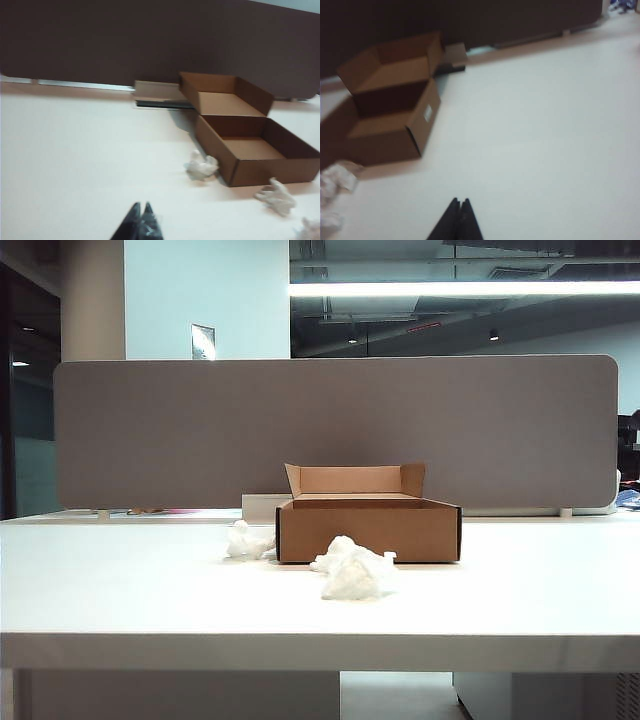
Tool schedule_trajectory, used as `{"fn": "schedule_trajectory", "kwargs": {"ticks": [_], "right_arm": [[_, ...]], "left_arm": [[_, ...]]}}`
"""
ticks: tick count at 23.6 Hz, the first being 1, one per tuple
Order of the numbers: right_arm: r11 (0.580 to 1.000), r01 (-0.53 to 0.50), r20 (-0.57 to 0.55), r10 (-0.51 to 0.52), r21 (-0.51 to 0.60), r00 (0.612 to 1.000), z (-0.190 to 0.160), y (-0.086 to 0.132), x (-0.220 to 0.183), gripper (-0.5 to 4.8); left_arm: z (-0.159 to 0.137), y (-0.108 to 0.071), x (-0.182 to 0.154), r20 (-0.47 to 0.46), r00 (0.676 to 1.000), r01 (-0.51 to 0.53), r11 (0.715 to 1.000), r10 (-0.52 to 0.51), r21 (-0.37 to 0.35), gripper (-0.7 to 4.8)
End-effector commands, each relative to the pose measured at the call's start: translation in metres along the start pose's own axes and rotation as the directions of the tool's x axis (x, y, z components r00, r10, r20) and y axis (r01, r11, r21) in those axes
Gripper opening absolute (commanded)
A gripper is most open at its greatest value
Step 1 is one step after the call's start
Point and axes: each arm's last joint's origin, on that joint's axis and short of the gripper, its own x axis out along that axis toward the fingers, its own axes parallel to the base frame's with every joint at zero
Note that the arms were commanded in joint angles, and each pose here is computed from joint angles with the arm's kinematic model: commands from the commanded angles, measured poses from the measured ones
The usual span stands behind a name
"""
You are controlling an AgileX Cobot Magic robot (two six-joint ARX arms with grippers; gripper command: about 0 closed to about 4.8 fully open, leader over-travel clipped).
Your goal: Pick up all the paper balls on the table and put them in the paper box.
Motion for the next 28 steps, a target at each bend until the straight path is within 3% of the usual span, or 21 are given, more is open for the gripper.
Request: {"fn": "schedule_trajectory", "kwargs": {"ticks": [1,8,13,19,28], "right_arm": [[1.0,-0.016,0.02,0.016,0.008,1.0,0.022,0.005,-0.004,-0.09],[0.995,-0.094,-0.086,0.09,-0.043,0.992,0.056,0.015,0.008,-0.09],[0.983,-0.185,-0.189,0.178,-0.02,0.966,0.064,0.02,0.026,-0.09],[0.965,-0.26,-0.308,0.254,0.02,0.917,0.066,0.027,0.054,-0.09],[0.942,-0.335,-0.415,0.318,0.033,0.853,0.058,0.045,0.079,-0.09]], "left_arm": [[0.019,-0.003,0.006,-0.065,0.996,0.063,0.998,-0.064,-0.021,-0.06],[0.065,0.002,0.048,-0.19,0.98,0.054,0.997,-0.065,-0.062,-0.06],[0.08,0.005,0.09,-0.252,0.962,0.088,0.992,-0.107,-0.087,-0.06],[0.073,-0.006,0.156,-0.377,0.898,0.225,0.973,-0.228,-0.053,-0.05],[0.05,-0.014,0.25,-0.539,0.798,0.25,0.962,-0.268,-0.109,0.04]]}}
